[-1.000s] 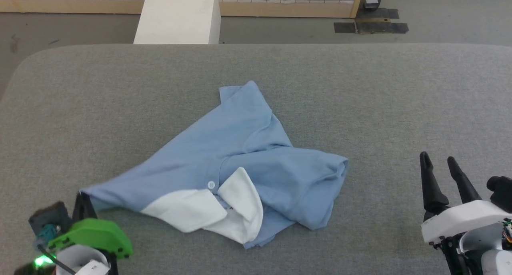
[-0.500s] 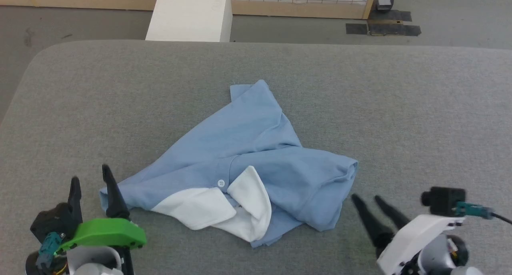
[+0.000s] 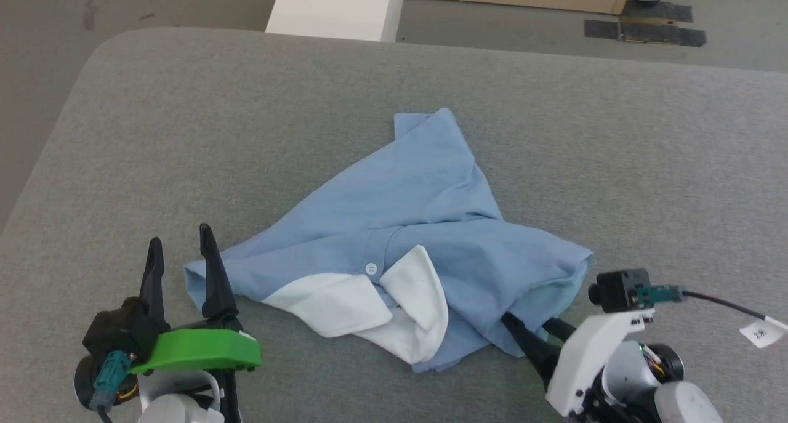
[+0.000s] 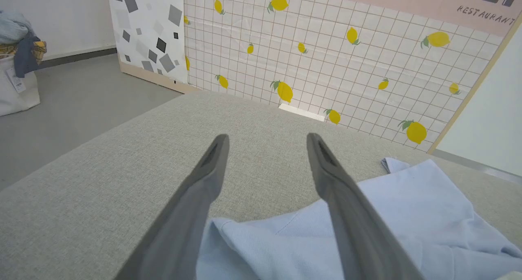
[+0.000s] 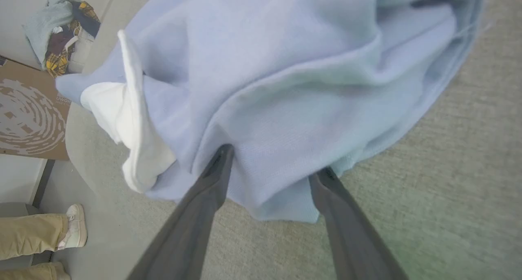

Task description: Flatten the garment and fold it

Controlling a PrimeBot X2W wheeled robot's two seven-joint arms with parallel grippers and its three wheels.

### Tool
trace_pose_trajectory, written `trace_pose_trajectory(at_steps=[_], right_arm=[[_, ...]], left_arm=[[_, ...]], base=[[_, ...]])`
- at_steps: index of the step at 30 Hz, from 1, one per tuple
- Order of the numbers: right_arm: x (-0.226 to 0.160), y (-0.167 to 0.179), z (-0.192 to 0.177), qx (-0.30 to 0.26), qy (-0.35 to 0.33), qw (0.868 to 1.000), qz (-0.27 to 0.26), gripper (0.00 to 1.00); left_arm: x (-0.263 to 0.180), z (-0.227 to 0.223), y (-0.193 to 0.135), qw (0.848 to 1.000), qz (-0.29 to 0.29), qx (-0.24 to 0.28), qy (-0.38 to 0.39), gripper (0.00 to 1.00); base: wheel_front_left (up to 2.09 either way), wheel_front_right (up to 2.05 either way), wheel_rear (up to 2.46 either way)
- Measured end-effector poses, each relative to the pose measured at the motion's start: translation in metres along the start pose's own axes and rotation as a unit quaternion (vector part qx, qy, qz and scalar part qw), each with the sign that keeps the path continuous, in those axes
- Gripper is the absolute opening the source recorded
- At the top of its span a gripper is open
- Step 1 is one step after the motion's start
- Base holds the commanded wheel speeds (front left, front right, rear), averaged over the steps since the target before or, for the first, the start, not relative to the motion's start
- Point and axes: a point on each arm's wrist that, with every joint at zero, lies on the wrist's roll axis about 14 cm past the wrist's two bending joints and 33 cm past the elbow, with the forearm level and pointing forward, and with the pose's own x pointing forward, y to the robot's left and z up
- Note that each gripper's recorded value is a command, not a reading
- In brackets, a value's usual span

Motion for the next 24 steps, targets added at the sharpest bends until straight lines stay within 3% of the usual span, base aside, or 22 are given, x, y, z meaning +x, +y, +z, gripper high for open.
trace_pose_trajectory(at_steps=[5, 9, 12, 14, 17, 20, 24], right_arm=[[0.005, -0.001, 0.018, -0.003, -0.031, 1.000, 0.000, 0.00], [-0.017, -0.037, 0.054, -0.046, -0.088, 0.992, -0.076, 0.00], [-0.052, -0.069, 0.098, -0.100, -0.149, 0.972, -0.155, 0.00], [-0.084, -0.091, 0.125, -0.130, -0.188, 0.951, -0.211, 0.00], [-0.122, -0.119, 0.140, -0.136, -0.204, 0.929, -0.278, 0.00], [-0.154, -0.147, 0.134, -0.118, -0.192, 0.914, -0.338, 0.00], [-0.183, -0.189, 0.089, -0.061, -0.127, 0.903, -0.405, 0.00]], left_arm=[[-0.002, -0.007, 0.008, 1.000, 0.009, 0.005, 0.010, 1.00], [0.000, -0.009, 0.006, 1.000, 0.007, 0.001, 0.013, 1.00], [0.001, -0.011, -0.001, 1.000, -0.002, -0.003, 0.016, 1.00], [0.002, -0.012, -0.006, 1.000, -0.009, -0.006, 0.017, 1.00], [0.003, -0.015, -0.015, 1.000, -0.022, -0.010, 0.020, 1.00], [0.003, -0.018, -0.026, 0.999, -0.038, -0.015, 0.025, 1.00], [0.003, -0.025, -0.036, 0.998, -0.053, -0.018, 0.036, 1.00]], base=[[0.00, 0.00, 0.00], [0.00, 0.00, 0.00], [0.00, 0.00, 0.00], [0.00, 0.00, 0.00], [0.00, 0.00, 0.00], [0.00, 0.00, 0.00], [0.00, 0.00, 0.00]])
